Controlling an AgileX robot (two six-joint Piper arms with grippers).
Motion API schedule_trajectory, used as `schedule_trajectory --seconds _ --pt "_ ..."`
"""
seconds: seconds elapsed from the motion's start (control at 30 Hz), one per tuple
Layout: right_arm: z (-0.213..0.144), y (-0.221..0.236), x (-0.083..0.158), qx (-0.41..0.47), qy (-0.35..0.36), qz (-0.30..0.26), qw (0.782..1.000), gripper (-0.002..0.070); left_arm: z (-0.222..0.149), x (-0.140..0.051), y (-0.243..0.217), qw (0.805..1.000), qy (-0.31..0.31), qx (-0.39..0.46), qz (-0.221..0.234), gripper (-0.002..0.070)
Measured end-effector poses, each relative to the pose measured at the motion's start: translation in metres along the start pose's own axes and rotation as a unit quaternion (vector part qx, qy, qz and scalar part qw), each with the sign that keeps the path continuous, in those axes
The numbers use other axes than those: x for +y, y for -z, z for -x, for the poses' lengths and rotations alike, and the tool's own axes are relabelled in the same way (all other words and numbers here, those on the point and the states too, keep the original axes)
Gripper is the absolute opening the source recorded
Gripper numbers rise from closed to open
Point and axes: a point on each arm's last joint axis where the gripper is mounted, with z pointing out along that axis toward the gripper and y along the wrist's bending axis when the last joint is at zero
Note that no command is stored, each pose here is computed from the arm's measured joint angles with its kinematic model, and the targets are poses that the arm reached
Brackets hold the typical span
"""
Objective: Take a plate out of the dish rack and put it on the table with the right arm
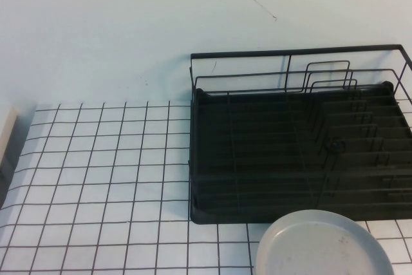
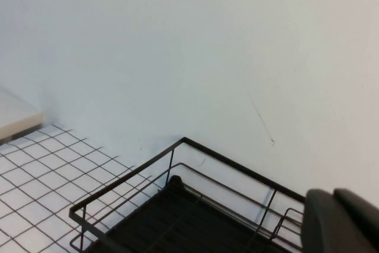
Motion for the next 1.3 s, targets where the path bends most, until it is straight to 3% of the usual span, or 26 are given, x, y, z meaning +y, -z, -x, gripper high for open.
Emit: schedule_trajectory --seconds 0.2,0.3,0.4,0.47,0.6,0.83,1.07,1.3 --pt "-0.017 0.024 0.03 -0.025 0.011 0.021 0.999 0.0001 0.0 0.0 0.0 1.0 0.0 0.0 0.0 -0.0003" --pt "-0.028 0.028 0.042 -0.009 0.016 0.063 0.998 0.0 0.0 0.0 0.0 1.0 0.0 0.0 0.0 -0.0003" --pt "-0.042 0.03 0.045 0.031 0.012 0.067 0.997 0.0 0.0 0.0 0.0 1.0 0.0 0.0 0.0 -0.0003" --pt "-0.05 0.031 0.044 0.049 0.011 0.046 0.998 0.0 0.0 0.0 0.0 1.0 0.0 0.0 0.0 -0.0003" --pt "-0.059 0.039 0.036 0.039 0.053 -0.047 0.997 0.0 0.0 0.0 0.0 1.0 0.0 0.0 0.0 -0.0003" --pt "-0.08 0.055 0.027 0.004 0.1 -0.19 0.977 0.0 0.0 0.0 0.0 1.0 0.0 0.0 0.0 -0.0003" --pt "-0.142 0.038 0.013 0.056 0.029 -0.253 0.966 0.0 0.0 0.0 0.0 1.0 0.0 0.0 0.0 -0.0003" --pt "-0.207 0.034 0.008 0.132 -0.112 -0.317 0.932 0.0 0.0 0.0 0.0 1.0 0.0 0.0 0.0 -0.0003"
